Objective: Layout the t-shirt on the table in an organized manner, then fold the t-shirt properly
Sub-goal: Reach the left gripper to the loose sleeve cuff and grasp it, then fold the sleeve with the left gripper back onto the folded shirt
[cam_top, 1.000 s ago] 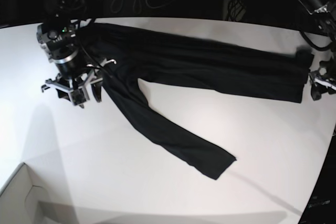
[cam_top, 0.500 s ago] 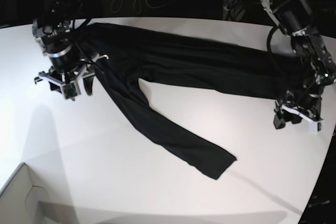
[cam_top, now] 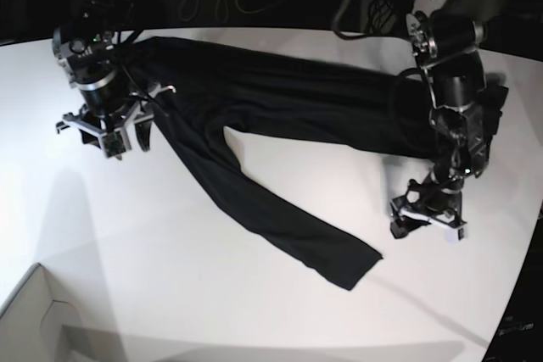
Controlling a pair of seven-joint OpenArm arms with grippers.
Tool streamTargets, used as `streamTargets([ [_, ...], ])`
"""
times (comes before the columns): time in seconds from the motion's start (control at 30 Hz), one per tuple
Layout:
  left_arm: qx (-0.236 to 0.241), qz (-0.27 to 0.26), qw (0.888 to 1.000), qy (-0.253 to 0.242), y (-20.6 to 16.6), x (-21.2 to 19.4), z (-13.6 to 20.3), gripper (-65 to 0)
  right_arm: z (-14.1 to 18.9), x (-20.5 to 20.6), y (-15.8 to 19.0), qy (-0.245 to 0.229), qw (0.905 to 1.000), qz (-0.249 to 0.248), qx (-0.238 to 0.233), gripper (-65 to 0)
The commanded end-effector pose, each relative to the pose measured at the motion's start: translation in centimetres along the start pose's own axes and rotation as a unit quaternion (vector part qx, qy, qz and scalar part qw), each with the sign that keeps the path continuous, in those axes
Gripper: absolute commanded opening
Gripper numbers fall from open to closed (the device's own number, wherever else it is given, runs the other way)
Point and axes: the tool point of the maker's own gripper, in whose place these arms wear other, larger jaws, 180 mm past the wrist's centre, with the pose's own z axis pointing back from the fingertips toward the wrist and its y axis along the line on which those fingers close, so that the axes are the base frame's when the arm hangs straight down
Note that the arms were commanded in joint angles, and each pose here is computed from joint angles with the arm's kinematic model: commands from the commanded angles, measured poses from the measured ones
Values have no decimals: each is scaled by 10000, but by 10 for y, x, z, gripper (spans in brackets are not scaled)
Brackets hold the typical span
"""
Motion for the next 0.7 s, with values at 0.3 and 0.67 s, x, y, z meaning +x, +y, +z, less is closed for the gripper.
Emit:
streamTargets([
  [0.3,-531,-380,9977,-166,-61,14,-38,-256,3,14,-3,-271,9996,-5,-55,-379],
  [0.67,-769,-239,9968,15,-95,-1,-50,-256,2,15,-3,-274,9996,-3,-48,-379],
])
